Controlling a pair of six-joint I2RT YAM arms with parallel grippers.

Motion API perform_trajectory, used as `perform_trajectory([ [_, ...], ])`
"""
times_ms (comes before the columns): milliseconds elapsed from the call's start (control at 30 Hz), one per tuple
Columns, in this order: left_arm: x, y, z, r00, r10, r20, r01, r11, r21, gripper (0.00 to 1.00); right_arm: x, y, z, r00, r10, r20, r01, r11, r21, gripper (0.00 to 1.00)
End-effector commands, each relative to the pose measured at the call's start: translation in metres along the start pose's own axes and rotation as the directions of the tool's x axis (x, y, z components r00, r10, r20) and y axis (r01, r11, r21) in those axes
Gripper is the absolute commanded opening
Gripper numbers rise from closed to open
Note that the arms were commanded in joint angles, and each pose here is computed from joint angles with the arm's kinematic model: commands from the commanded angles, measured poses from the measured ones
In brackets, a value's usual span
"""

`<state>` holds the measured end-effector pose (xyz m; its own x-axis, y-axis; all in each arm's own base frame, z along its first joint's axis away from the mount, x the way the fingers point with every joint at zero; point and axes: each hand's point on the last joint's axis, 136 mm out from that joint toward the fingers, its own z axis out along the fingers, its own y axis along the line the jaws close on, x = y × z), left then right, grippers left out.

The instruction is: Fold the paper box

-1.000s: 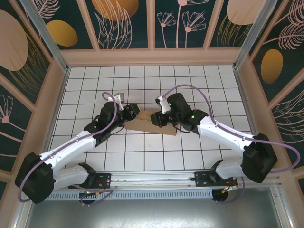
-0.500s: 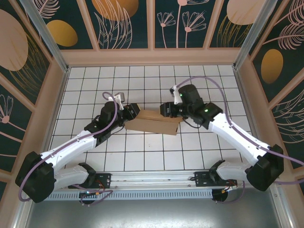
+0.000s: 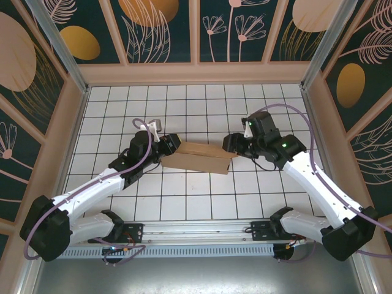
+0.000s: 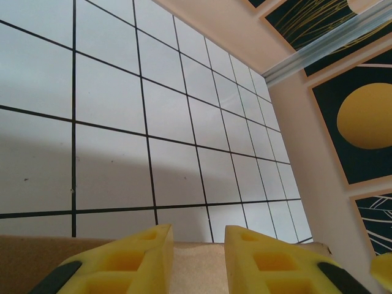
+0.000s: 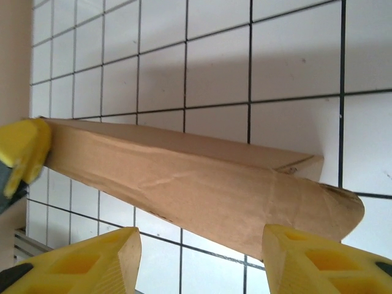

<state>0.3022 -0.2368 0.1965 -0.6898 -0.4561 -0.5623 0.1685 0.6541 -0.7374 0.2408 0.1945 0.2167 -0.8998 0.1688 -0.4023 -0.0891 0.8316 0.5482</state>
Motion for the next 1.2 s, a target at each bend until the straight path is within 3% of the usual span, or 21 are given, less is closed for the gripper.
perform_trajectory([
  [0,0.008,0.009,0.000,0.999,0.015,-0.034,-0.016,1.000,-0.024,0.29,0.012,-0.008,0.011,0.998,0.041,-0.043,-0.041,0.999,0.006,0.55],
  [200,0.007,0.009,-0.001,0.999,0.016,-0.028,-0.016,1.000,-0.026,0.29,0.026,-0.023,0.035,0.995,0.058,-0.084,-0.056,0.998,0.022,0.55],
  [467,0.011,0.008,-0.001,0.999,0.012,-0.042,-0.013,1.000,-0.009,0.29,0.017,-0.003,0.050,0.997,0.064,-0.051,-0.070,0.991,-0.114,0.56],
  [633,0.014,0.007,-0.001,0.999,0.016,-0.052,-0.016,1.000,0.007,0.29,0.021,-0.004,0.063,0.995,0.065,-0.078,-0.075,0.989,-0.130,0.51],
  [933,0.018,0.011,-0.002,0.998,0.012,-0.056,-0.012,1.000,0.004,0.29,0.011,-0.044,0.068,0.998,0.062,-0.027,-0.061,0.997,0.051,0.51],
  [1167,0.009,0.004,-0.006,0.998,0.042,-0.037,-0.043,0.999,-0.004,0.29,0.005,-0.057,0.082,0.998,0.034,-0.047,-0.028,0.992,0.122,0.51],
])
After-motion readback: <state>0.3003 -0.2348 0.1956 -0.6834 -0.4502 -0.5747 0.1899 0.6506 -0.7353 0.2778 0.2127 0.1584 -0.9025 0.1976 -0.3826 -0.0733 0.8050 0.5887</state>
